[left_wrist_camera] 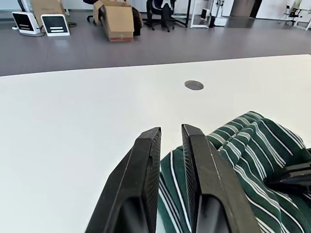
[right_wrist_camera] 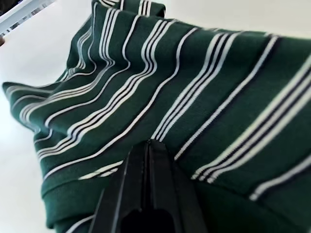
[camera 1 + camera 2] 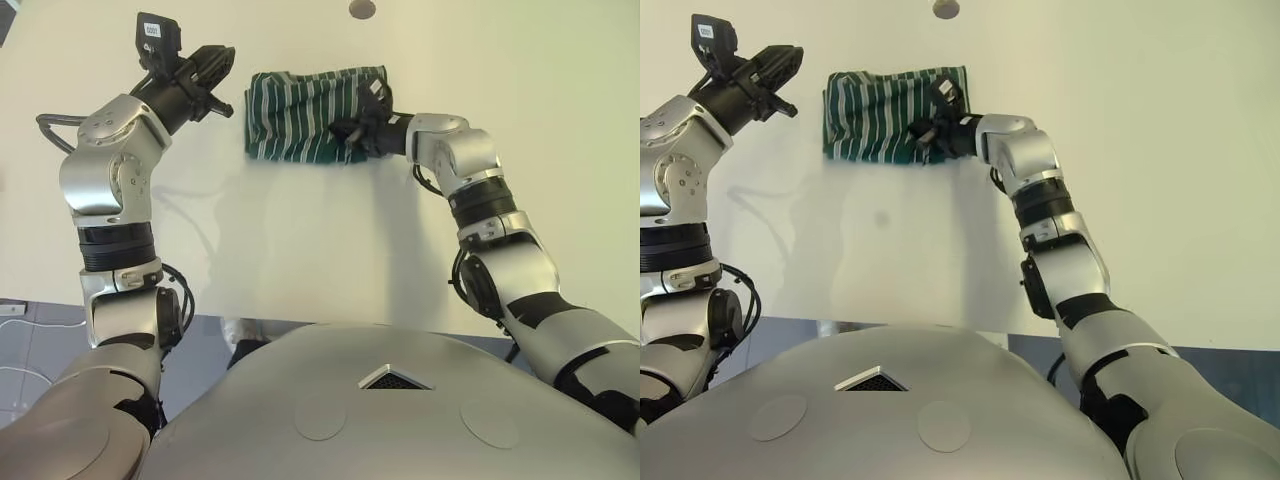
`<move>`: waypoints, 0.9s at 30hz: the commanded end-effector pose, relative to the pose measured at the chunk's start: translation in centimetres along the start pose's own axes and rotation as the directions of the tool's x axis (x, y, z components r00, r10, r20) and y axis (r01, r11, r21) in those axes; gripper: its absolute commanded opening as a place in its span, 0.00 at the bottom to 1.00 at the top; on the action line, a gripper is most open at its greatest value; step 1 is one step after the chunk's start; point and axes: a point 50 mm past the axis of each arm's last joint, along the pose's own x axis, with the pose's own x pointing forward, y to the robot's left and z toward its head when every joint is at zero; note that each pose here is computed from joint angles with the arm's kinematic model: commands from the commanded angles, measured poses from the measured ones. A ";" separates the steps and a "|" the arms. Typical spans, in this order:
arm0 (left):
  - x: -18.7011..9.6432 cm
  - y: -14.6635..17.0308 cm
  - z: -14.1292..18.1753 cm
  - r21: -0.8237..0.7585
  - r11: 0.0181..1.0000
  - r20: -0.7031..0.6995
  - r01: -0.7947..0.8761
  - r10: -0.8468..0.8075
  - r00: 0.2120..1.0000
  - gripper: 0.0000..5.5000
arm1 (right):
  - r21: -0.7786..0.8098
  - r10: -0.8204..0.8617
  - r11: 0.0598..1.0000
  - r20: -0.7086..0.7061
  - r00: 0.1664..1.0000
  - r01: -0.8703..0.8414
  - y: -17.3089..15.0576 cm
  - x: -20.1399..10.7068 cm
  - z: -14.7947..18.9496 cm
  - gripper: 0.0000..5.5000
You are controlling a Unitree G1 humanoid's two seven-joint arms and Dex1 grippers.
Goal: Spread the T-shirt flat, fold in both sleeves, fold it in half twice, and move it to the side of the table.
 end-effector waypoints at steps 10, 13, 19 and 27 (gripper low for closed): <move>-4.3 -0.9 -5.4 -0.146 0.912 0.017 -0.383 0.389 0.921 0.14 | 0.366 -0.744 0.134 -0.577 0.338 0.921 -8.6 -24.4 -20.7 0.00; -4.0 -1.6 -6.1 -0.185 0.889 0.038 -0.419 0.433 0.901 0.14 | 0.344 -0.795 0.208 -0.486 0.363 0.916 -6.8 -22.8 -17.1 0.00; -1.1 -2.3 -4.7 -0.273 0.880 0.140 -0.390 0.437 0.888 0.10 | 0.164 -0.903 0.315 0.356 0.242 0.935 -8.2 -22.7 1.9 0.00; 3.0 -3.1 -2.0 -0.375 0.868 0.214 -0.326 0.423 0.881 0.03 | 0.178 -0.769 0.460 0.568 0.291 0.870 -4.0 -12.9 8.0 0.00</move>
